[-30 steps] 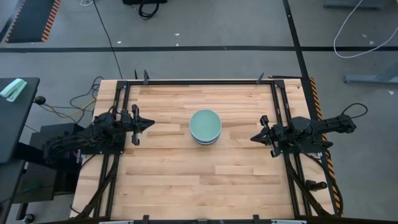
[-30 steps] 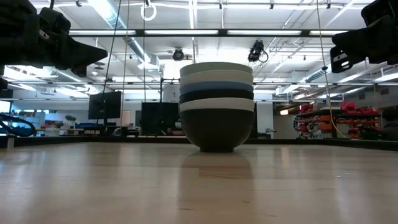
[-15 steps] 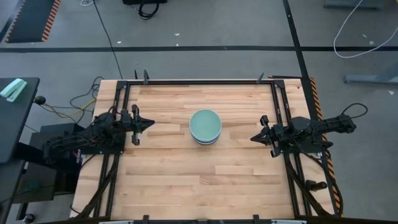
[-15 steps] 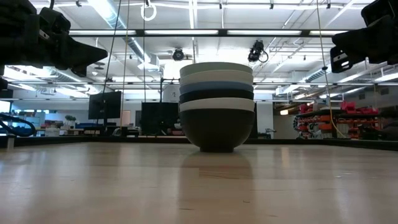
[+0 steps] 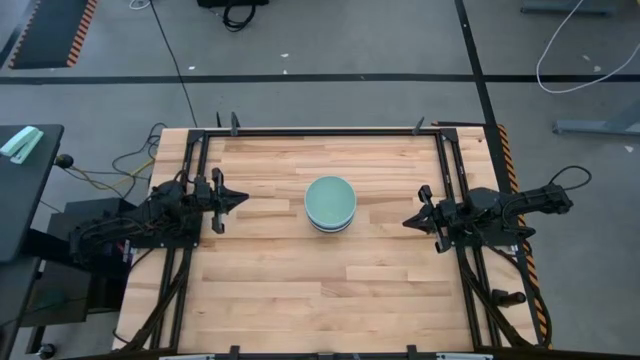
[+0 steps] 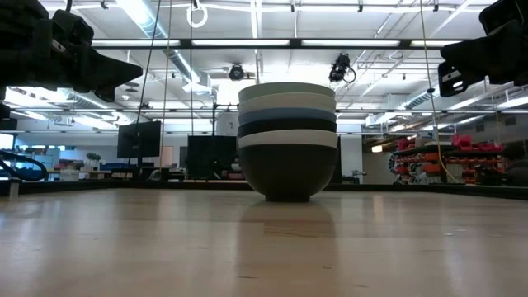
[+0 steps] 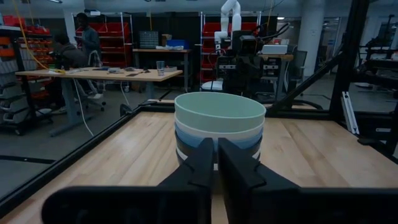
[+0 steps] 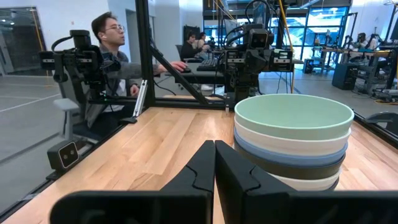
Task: Nest bowls inside each other
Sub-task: Return to Home Position
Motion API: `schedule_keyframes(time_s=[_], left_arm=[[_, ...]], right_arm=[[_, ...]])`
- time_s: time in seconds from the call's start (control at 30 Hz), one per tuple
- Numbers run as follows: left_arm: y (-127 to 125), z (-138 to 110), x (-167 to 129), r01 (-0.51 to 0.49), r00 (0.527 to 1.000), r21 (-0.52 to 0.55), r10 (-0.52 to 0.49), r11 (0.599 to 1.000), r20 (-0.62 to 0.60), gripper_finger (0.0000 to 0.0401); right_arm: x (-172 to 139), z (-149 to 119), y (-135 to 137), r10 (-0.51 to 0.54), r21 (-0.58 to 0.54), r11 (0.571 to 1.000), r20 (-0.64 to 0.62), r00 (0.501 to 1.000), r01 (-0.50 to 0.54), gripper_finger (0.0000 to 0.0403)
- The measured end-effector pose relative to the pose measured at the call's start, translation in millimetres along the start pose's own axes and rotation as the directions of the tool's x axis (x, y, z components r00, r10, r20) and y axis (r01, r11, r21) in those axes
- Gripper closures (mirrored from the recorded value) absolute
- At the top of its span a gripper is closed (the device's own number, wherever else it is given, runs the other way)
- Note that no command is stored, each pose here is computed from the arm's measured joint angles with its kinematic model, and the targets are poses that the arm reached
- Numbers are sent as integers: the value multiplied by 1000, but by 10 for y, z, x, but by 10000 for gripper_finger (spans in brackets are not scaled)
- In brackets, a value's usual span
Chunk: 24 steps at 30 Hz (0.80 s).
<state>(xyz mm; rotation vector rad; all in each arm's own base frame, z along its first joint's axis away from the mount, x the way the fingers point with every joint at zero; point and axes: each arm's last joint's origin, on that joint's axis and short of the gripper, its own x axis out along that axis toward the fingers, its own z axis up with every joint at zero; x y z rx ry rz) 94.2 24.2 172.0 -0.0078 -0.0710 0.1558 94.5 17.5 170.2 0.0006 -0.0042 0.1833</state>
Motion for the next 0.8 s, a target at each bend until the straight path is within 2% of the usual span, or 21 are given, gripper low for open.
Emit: schedule_keyframes(time_s=[0.2, 0.53, 0.8], left_arm=[[0, 0, 0, 0, 1000, 0, 0, 1000, 0, 365], [0, 0, 0, 0, 1000, 0, 0, 1000, 0, 378], [0, 0, 0, 0, 1000, 0, 0, 1000, 0, 366]], right_arm=[[0, 0, 0, 0, 0, 1000, 0, 1000, 0, 385], [0, 0, 0, 0, 0, 1000, 0, 1000, 0, 385], [0, 0, 0, 0, 0, 1000, 0, 1000, 0, 385]])
